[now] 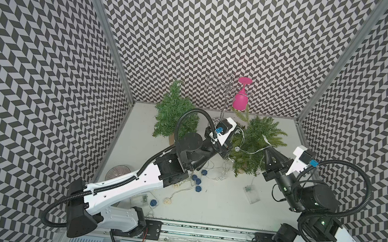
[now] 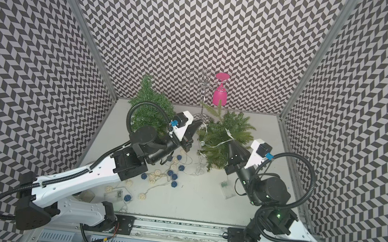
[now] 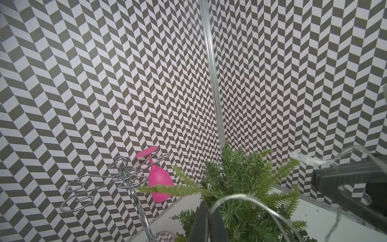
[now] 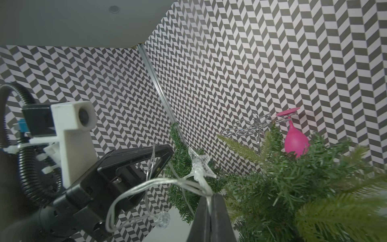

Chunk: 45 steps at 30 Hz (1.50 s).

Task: Wrap string light around the christmas tree
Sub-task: Pick up the light string from the center of the board, then wrap the light string around the Christmas tree.

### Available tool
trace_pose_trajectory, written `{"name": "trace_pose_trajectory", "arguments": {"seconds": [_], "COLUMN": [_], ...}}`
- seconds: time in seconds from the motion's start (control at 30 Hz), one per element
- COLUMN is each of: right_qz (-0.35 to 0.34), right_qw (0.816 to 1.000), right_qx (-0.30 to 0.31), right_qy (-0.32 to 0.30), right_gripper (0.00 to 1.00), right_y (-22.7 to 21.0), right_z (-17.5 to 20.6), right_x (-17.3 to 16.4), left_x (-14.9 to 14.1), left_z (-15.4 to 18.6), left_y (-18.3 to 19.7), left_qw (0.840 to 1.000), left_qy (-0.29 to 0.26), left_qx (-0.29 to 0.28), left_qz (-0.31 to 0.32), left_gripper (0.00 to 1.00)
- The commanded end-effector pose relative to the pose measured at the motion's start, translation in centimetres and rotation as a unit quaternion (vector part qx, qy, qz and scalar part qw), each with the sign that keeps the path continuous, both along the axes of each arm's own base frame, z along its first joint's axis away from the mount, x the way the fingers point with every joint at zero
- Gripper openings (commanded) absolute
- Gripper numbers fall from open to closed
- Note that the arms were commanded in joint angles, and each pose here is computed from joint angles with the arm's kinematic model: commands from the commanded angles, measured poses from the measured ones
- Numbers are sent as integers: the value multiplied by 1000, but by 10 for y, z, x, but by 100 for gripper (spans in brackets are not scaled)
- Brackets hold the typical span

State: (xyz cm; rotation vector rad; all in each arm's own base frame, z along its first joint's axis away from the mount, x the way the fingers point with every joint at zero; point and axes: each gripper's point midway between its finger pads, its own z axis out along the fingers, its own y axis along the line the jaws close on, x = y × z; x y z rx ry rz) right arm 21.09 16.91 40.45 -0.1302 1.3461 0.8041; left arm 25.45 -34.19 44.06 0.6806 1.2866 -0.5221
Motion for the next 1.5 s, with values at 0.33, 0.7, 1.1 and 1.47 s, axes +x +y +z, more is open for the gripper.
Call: {"name": "trace_pose_trajectory", "arguments": {"seconds": [0.33,0.7,1.1,1.47], "right_qz": [-64,-44,-135,-182], "right_qw": [988,987,975,963], "right_qx": [127,149,177,199], "right_qy": [-55,-32,19,-8], "right_gripper": [0,0,0,0], "right_y": [-52,-79,-118,-143], "right_z": [31,24,9,2], "right_x": [28,69,97,83], "left_x": [32,39,79,106], "left_z": [20,48,52,51], "left_y": [14,10,-19,1], "left_qw": [1000,999,998,990], "left_qy": [-1,-19,-14,-13], "left_qx": [-8,-3,47,80], "left_qz": [29,35,46,116], "left_gripper": [0,0,0,0]}}
